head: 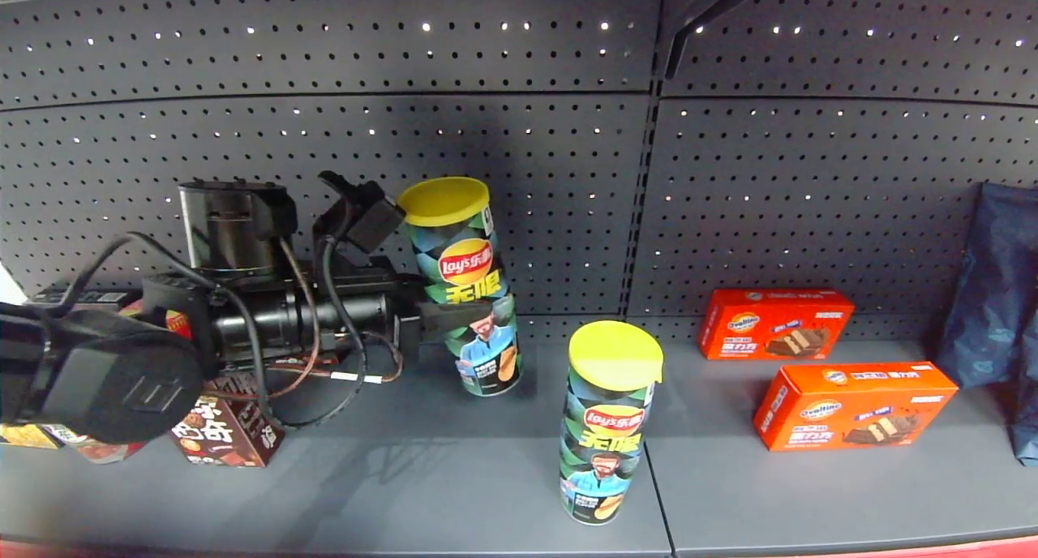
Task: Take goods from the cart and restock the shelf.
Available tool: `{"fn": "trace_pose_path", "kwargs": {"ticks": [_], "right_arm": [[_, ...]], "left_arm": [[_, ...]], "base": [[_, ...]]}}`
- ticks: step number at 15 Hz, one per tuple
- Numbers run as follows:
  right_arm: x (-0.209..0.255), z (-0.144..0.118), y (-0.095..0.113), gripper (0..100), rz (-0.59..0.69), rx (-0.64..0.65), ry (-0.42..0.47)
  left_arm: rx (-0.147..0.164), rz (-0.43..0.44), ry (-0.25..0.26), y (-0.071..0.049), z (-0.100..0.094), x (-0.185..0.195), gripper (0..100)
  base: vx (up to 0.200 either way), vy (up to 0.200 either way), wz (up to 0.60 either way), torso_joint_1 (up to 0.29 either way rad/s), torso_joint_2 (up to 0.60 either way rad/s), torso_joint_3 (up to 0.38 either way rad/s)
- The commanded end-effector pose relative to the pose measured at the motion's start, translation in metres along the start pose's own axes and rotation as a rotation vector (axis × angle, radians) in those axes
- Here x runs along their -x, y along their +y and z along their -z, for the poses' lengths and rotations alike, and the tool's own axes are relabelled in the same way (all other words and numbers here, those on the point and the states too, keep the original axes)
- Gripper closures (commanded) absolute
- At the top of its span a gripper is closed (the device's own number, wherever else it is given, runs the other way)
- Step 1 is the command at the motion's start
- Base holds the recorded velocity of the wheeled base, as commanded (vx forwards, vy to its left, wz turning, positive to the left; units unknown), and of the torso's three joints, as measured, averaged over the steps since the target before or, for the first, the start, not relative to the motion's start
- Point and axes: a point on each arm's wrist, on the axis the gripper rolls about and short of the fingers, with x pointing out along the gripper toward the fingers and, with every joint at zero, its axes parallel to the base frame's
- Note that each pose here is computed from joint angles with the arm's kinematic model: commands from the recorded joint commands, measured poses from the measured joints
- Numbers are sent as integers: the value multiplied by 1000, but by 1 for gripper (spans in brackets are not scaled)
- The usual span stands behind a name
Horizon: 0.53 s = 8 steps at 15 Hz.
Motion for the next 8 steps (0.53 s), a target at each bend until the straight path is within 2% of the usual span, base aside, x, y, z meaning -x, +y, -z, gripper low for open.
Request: {"fn": "trace_pose_path", "kwargs": {"ticks": [1,4,8], "right_arm": [[0,0,0,0,-2,1,2],[0,0,0,0,-2,-1,0],[0,0,0,0,-1,1,1]], "left_arm": [[3,14,38,21,18,-31,100],[-11,42,28,29,17,-60,100],[-10,94,44,25,19,-90,100]], "base": [[0,0,0,0,0,0],[0,0,0,0,0,0],[0,0,0,0,0,0]]}}
